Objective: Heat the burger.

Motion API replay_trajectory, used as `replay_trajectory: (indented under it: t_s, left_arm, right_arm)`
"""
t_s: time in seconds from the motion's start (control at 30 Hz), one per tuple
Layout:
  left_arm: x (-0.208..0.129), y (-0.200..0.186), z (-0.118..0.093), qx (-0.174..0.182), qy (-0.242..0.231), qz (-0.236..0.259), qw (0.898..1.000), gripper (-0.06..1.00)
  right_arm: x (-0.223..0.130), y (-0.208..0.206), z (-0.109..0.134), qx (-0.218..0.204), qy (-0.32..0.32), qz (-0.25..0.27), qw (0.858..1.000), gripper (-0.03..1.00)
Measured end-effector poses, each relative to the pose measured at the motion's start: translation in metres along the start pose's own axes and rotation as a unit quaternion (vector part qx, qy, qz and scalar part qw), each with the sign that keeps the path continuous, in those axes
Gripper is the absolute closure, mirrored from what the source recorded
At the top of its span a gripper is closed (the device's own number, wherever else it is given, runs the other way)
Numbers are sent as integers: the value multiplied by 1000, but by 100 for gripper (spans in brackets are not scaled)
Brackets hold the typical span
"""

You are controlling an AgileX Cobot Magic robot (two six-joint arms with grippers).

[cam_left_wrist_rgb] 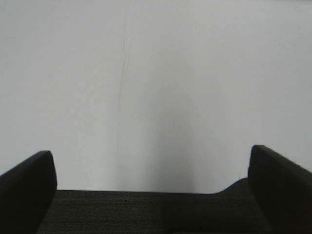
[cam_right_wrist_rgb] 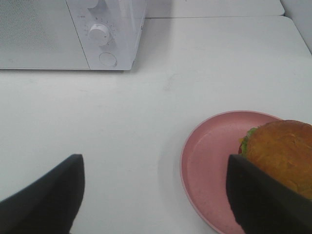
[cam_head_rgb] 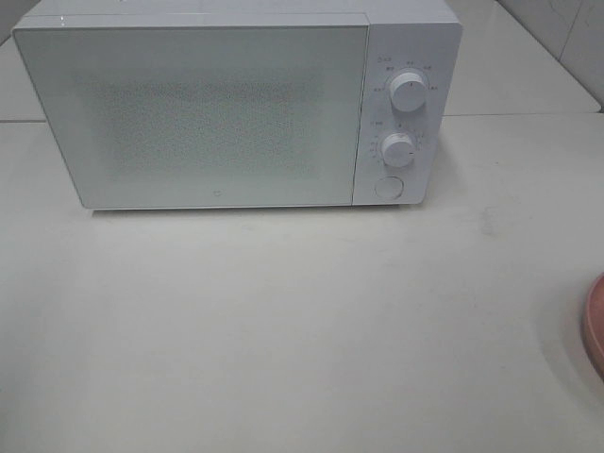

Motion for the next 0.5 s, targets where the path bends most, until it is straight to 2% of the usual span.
replay_trajectory:
  t_s: [0.1,0.13,0.17,0.2,0.27,0.33,0.5]
  left_arm:
    - [-14,3,-3,3,0,-13,1000,-5]
    - [-10,-1,-1,13,1,-48,999,-5]
    - [-10,-1,-1,13,1,-48,999,-5]
    - [-9,-5,1,24,3,-77,997,-5]
    - [-11,-7,1,27,3,-85,996,-5]
    - [-14,-16,0,34,3,-121,992,-5]
    - [-16,-24,0,40,3,-149,988,-5]
  right_arm:
    - [0,0,0,0,0,0,1000,20]
    - [0,0,0,0,0,0,1000,20]
    - [0,0,0,0,0,0,1000,20]
    - [0,0,0,0,0,0,1000,20]
    - [0,0,0,0,0,0,1000,20]
    - [0,0,0,0,0,0,1000,20]
    - [0,0,0,0,0,0,1000,20]
Point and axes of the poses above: a point on each arm's last joint axis where the gripper is mounted, y pointing out along that axis toward the gripper, z along the wrist's bending axis when the last joint is at zero, x = y × z, the point moved 9 cm from there along y, pointing out along that axis toward the gripper, and after that the axes turned 15 degrees about y, right-handed, at the moved point
